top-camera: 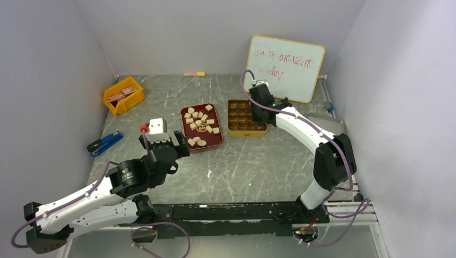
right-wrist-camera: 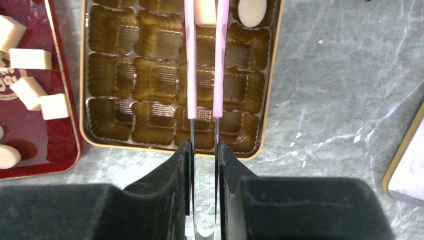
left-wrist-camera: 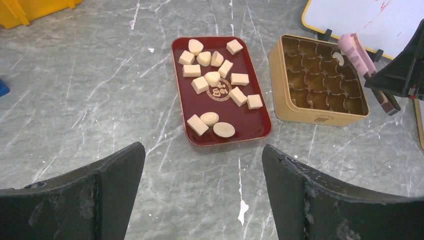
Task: Pack the chocolate
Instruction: Place the fake chocolate in the packing box.
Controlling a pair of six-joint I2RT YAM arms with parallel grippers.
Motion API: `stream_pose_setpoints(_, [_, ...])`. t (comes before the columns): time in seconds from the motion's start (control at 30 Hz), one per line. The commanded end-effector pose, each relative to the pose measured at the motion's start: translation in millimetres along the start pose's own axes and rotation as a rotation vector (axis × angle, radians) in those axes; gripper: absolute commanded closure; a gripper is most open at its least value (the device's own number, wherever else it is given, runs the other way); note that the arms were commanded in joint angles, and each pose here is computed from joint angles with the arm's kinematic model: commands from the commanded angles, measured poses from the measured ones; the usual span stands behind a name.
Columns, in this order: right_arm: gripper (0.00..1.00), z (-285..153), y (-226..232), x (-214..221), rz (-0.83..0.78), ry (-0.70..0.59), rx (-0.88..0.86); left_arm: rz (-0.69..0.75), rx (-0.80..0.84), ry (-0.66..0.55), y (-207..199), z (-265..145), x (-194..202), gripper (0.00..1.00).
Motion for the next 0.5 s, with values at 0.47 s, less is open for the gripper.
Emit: stream_pose_setpoints(0.47, [1.00, 30.4, -11.6, -9.4, 0.031, -0.035, -0.048, -0.006, -0.018, -0.015, -7.7, 1.3, -5.9, 0.09])
Point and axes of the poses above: each gripper's point midway between its finger pads, its own z axis out along the fingers, its own y axis along the line the jaws close on, x = y × z, the point moved 8 cm from there along -z, back along the fingers, and after that the axes turned 10 degrees about -z, right-handed, at the moved point
